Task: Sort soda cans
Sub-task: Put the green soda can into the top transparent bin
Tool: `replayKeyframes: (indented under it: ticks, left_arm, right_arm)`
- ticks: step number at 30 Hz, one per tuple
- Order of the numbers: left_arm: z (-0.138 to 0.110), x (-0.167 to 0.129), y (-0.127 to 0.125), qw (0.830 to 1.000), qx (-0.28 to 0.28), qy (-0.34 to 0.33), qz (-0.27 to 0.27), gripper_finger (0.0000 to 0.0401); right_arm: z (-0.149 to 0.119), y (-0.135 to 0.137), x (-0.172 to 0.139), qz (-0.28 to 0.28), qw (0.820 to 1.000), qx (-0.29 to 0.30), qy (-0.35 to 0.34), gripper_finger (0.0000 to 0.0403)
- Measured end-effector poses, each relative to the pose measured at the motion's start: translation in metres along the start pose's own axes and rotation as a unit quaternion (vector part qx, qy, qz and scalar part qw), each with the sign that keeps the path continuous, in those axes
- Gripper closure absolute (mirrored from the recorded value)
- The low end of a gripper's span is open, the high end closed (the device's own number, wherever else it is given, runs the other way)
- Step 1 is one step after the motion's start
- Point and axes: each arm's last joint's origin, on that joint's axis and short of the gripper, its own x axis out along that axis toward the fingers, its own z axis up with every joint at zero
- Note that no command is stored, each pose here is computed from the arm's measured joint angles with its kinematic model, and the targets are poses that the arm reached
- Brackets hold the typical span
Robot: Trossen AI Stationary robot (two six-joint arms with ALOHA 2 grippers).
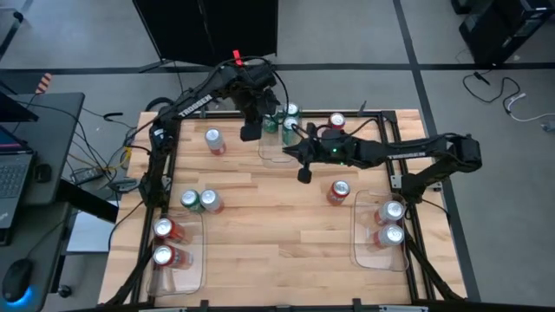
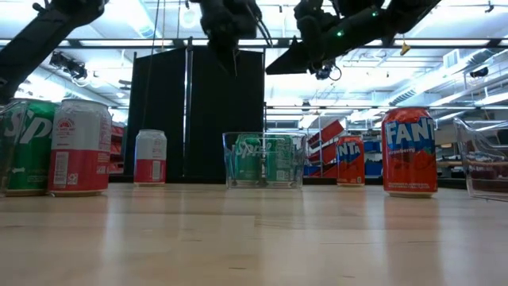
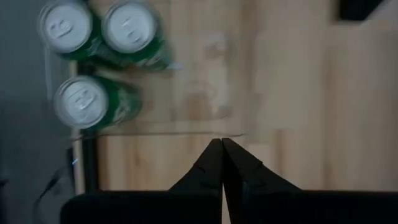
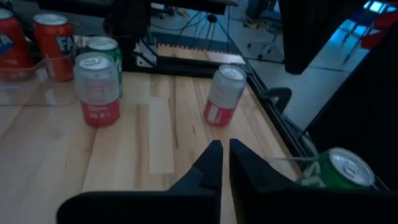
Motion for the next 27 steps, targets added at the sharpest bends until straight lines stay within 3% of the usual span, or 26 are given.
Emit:
replayKeyframes:
  ticks: [5,13,20,27]
  left_arm:
    - [-0.001,-0.019,-0.013,0.998,0.010,-0.044,-0.034,0.0399]
    - [-0.001,-0.028,-0.026,0.997,0.025,-0.056,-0.039,0.0400]
    - [-0.003,-0.011,-0.028,0.994,0.046,-0.086,-0.055,0.0401]
    - [-0.035,0.009,-0.042,0.986,0.063,-0.143,-0.057,0.0401]
  right_arm:
    - [0.000,0.003,0.003,0.029,0.999,0.000,-0.013,0.0400]
    - [-0.002,0.004,0.010,0.037,0.999,-0.003,-0.024,0.0402]
    - [-0.006,0.005,0.010,0.038,0.999,-0.001,-0.023,0.0402]
    - [-0.021,0.007,0.008,0.037,0.999,0.004,-0.028,0.0403]
